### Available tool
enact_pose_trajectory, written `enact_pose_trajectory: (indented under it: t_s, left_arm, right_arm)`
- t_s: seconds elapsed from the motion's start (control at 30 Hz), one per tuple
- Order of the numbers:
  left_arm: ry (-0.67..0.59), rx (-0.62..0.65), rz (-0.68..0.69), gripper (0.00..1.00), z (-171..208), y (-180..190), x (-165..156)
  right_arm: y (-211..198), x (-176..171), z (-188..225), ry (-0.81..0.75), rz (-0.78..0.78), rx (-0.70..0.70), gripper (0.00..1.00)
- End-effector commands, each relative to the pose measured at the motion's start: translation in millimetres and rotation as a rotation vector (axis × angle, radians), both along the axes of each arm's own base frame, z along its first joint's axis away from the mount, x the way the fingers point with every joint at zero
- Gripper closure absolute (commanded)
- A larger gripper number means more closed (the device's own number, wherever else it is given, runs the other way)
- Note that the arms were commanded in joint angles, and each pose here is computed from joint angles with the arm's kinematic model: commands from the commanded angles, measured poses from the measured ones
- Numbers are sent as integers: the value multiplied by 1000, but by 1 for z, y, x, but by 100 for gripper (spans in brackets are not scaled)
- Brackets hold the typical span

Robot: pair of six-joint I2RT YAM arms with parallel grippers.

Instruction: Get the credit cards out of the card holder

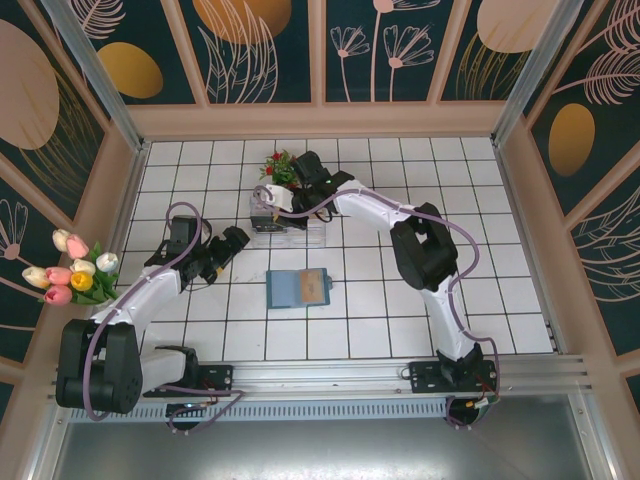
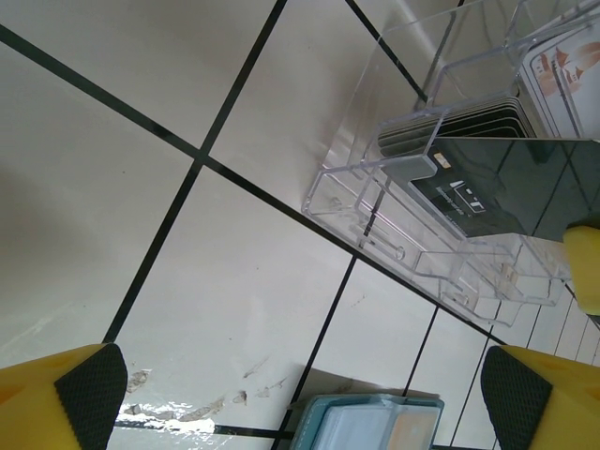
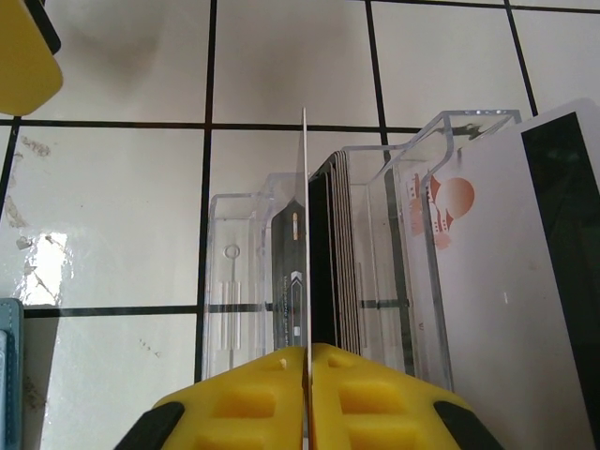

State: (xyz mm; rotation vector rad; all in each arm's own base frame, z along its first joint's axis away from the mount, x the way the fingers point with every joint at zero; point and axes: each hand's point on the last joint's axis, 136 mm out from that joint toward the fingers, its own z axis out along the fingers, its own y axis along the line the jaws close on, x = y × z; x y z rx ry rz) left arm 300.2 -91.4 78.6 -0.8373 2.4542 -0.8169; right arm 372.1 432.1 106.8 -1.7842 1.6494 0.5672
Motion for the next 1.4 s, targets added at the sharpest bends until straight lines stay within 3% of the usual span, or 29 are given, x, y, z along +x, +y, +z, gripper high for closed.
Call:
enact_pose_trajectory:
  t_s: [0.0,0.53,0.87,1.1,1.3,1.37]
  left_arm:
    - [-32,0,-14,1,4,1,2]
    - [-40,-4,-20,2,6,0,1]
    - [-69,10,-37,2,16,0,1]
    - [-90,19,-92,2,27,-4,-4]
    - [-108,29,-154,1,38,-9,-6]
    - [-112,23,-161,1,40,-11,-6]
  right_arm:
    - [3,7,8,-46,-10,1,86]
    - [8,6,41,-76,-19,57,77]
    - [10,5,112,-71,-69,214,74]
    - [-12,2,151,68,-266,319,74]
    - [-37,-3,161,253,-694,438,73]
    - [-41,-18,150,354,-761,418,73]
